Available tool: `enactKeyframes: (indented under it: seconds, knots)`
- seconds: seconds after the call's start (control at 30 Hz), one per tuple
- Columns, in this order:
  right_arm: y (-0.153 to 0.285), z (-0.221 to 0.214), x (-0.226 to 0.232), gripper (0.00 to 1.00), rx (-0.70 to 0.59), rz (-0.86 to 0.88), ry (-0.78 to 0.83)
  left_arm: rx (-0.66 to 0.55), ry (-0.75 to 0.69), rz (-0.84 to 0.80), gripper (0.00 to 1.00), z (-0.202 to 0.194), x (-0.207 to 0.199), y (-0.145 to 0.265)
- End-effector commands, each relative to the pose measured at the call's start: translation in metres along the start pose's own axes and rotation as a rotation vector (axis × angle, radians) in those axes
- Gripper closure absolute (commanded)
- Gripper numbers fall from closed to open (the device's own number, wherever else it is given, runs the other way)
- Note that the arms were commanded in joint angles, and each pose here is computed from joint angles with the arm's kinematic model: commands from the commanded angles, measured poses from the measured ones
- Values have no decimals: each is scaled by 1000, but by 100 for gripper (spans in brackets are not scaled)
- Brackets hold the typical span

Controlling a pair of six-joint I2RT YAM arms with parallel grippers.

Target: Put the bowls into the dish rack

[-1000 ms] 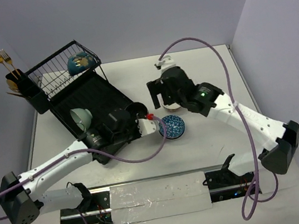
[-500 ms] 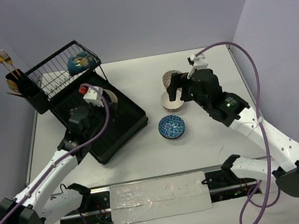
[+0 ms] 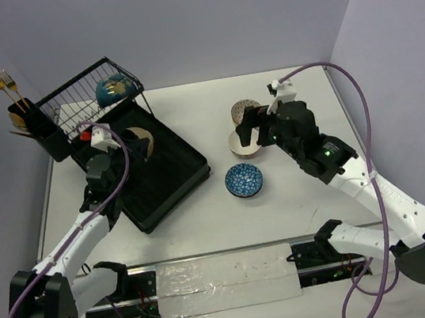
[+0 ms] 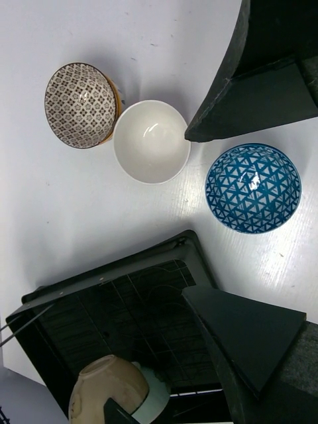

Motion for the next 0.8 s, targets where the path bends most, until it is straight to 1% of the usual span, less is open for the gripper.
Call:
enactKeyframes:
  seconds: [0.0, 0.4, 0.77]
  knots:
    - [4, 8, 2, 4, -55, 33, 1, -178, 34, -141, 100, 47, -24, -7]
    - [6, 6, 3, 5, -58, 52, 8, -145, 88, -129, 100, 42, -1, -25]
    - [6, 4, 1, 5, -59, 56, 9, -101, 113, -79, 100, 22, 16, -30]
Point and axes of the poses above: each gripper's point midway between its finger pads, its own y axis back along the fingers, its own x axis along the line the jaws close on, z = x × y, the point moved 5 cm from there along y, back along the fingers, and after that the axes turned 6 degrees about -y, right-handed, at the moved point
